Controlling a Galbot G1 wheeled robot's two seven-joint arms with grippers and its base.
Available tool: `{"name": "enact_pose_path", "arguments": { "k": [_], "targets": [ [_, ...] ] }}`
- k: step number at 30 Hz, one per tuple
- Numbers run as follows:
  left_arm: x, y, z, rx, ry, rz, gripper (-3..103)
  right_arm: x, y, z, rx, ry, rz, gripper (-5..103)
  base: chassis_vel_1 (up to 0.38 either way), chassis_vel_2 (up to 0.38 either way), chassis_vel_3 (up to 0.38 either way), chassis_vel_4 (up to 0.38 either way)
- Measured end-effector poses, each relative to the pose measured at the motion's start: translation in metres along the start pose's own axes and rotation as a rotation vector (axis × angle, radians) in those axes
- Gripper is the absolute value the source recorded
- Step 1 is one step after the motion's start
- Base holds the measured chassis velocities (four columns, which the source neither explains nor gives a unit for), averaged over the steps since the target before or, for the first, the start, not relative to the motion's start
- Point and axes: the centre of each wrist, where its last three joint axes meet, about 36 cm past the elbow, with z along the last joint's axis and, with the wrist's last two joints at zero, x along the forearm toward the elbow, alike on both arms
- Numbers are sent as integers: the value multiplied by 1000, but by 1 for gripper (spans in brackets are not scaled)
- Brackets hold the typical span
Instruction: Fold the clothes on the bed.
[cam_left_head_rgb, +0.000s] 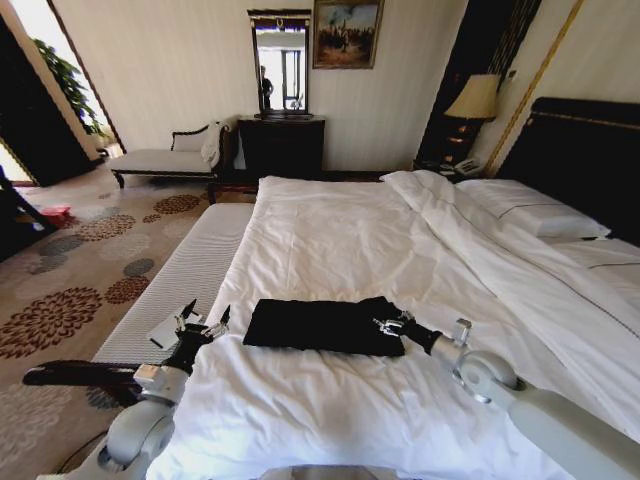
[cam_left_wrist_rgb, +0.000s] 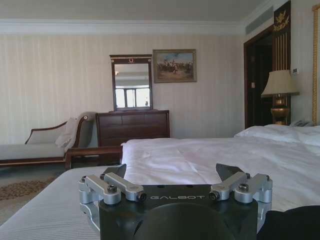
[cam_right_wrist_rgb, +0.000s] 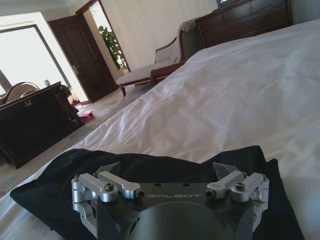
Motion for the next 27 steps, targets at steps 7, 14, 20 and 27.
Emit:
{"name": "enact_pose_path", "arguments": {
  "k": [7,14,20,27],
  "targets": [
    [23,-17,10,54,42,4,100,19,-47,-3,12,61,65,100,0,0,0,0],
    [23,-18,10,57,46,6,100,29,-71,10,-30,110,81,100,0,0,0,0],
    [22,-18,10,57,46,7,100,31,-83,21,-83,148,50,100,0,0,0,0],
    [22,-18,9,58,46,7,100,28,-96,21,-106,193,61,100,0,0,0,0]
  ]
}}
